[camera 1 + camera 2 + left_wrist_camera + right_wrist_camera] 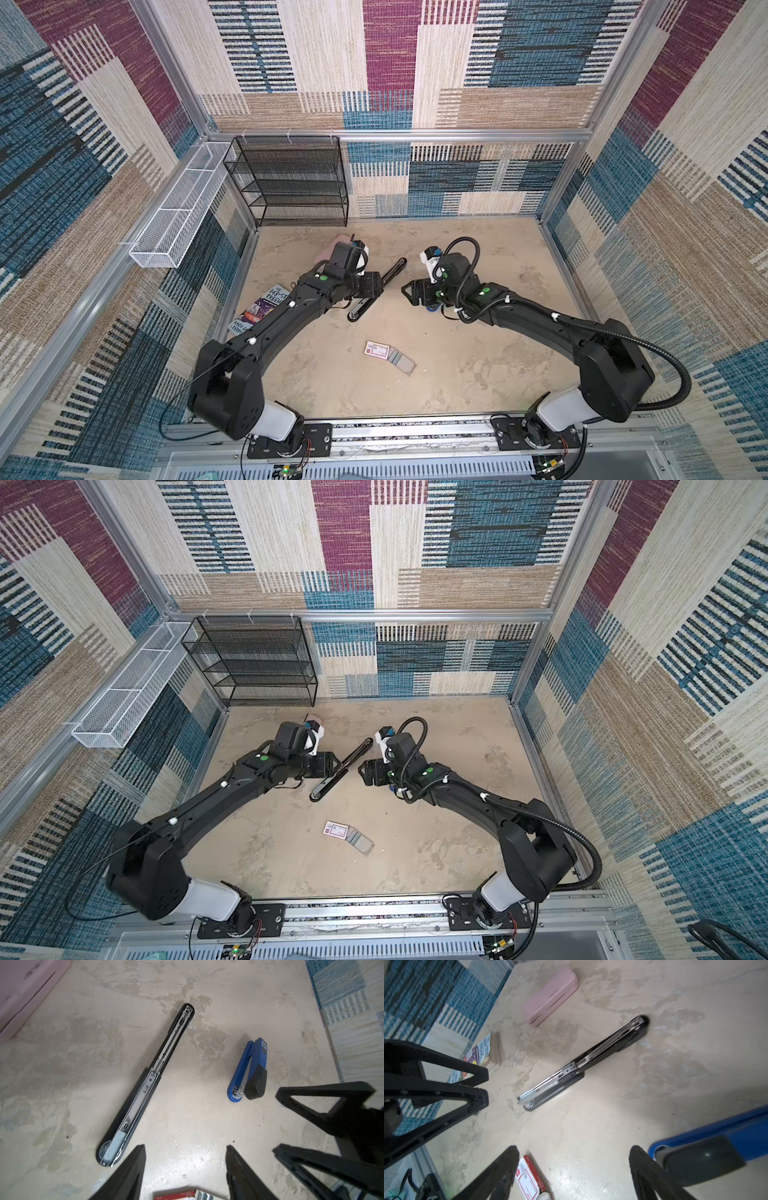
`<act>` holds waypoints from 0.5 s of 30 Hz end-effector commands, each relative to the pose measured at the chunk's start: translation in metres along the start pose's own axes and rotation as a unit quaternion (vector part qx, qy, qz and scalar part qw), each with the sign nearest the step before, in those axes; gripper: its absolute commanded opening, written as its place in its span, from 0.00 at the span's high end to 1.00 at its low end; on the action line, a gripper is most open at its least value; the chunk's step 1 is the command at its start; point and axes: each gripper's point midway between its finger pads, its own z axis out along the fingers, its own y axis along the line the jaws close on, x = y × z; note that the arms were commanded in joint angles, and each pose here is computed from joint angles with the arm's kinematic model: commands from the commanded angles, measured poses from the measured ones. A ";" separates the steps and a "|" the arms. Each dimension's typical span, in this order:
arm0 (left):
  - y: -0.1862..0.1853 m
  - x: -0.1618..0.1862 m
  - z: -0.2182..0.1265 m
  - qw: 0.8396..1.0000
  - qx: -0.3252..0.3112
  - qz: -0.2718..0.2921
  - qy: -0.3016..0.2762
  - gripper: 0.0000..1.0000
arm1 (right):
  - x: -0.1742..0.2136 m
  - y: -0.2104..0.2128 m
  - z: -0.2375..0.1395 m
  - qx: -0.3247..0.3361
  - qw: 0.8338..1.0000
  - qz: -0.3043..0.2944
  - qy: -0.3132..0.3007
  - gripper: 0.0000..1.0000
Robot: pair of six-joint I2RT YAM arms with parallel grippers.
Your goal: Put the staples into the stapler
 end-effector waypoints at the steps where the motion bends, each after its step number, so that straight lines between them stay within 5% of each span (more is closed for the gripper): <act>1: -0.003 -0.011 0.024 0.997 0.004 0.072 0.021 0.35 | -0.021 0.004 -0.011 -0.031 0.999 0.010 -0.035 0.12; 15: 0.031 -0.013 0.140 0.973 -0.062 0.170 0.142 0.35 | -0.028 -0.026 -0.018 -0.023 0.997 0.046 -0.055 0.11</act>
